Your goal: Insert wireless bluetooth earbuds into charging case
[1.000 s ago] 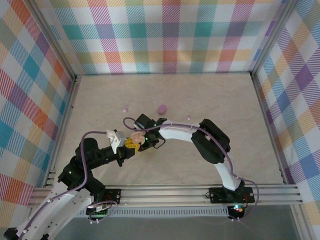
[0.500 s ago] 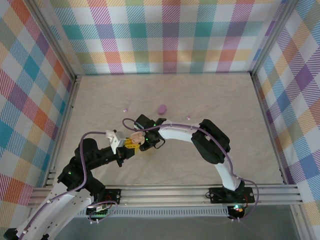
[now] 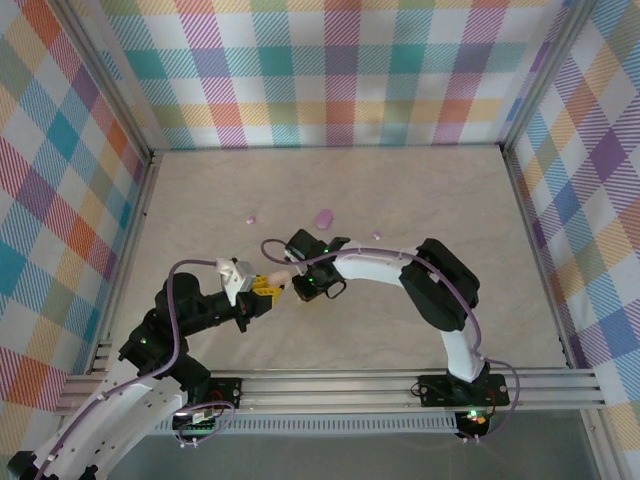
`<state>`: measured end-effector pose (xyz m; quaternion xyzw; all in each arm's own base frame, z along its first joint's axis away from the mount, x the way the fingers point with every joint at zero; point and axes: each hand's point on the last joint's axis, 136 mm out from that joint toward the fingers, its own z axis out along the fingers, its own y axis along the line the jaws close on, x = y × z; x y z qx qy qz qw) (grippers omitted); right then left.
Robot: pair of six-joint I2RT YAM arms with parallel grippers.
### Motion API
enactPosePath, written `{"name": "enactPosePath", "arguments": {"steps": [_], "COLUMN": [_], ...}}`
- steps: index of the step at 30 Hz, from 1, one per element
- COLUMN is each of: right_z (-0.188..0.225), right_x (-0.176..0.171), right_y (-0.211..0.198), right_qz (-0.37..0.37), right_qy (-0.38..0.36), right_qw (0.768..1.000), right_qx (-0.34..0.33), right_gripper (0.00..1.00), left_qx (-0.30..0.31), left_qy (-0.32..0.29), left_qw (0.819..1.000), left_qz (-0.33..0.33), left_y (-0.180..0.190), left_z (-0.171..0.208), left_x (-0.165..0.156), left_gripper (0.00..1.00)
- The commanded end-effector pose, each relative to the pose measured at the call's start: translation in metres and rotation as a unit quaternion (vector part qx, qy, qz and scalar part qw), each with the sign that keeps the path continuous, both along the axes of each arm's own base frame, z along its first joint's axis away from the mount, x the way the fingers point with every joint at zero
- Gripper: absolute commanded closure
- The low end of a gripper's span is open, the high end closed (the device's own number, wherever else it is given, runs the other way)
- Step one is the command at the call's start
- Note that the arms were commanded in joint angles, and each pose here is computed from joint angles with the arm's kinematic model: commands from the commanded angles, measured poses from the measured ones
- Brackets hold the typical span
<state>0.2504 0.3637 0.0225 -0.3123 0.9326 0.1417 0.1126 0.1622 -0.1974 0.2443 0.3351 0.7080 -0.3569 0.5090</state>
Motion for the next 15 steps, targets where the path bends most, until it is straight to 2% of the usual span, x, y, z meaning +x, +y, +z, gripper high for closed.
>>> {"name": "enactPosePath", "arguments": {"steps": [1, 7, 11, 13, 15], "right_z": [0.005, 0.017, 0.029, 0.034, 0.037], "right_x": [0.008, 0.015, 0.013, 0.008, 0.004], "right_y": [-0.027, -0.052, -0.06, -0.063, -0.067], "right_qz": [-0.013, -0.026, -0.022, -0.013, -0.011], "right_qy": [-0.02, -0.034, -0.04, -0.045, -0.049], "right_qw": [1.0, 0.999, 0.999, 0.999, 0.998], "right_qx": [-0.016, -0.01, 0.018, 0.025, 0.03], "right_gripper": [0.84, 0.85, 0.85, 0.81, 0.73], "left_qx": [-0.02, -0.021, -0.02, -0.02, -0.02], "left_qy": [-0.028, -0.024, -0.022, -0.022, -0.022], "left_qw": [0.999, 0.999, 1.0, 1.0, 1.0], "left_qz": [-0.004, -0.008, -0.008, -0.009, -0.01], "left_y": [-0.003, -0.006, -0.007, -0.008, -0.009], "left_z": [0.017, 0.015, 0.015, 0.015, 0.014], "left_x": [0.003, 0.007, 0.008, 0.009, 0.01], "left_gripper": [1.0, 1.0, 1.0, 1.0, 1.0]}}
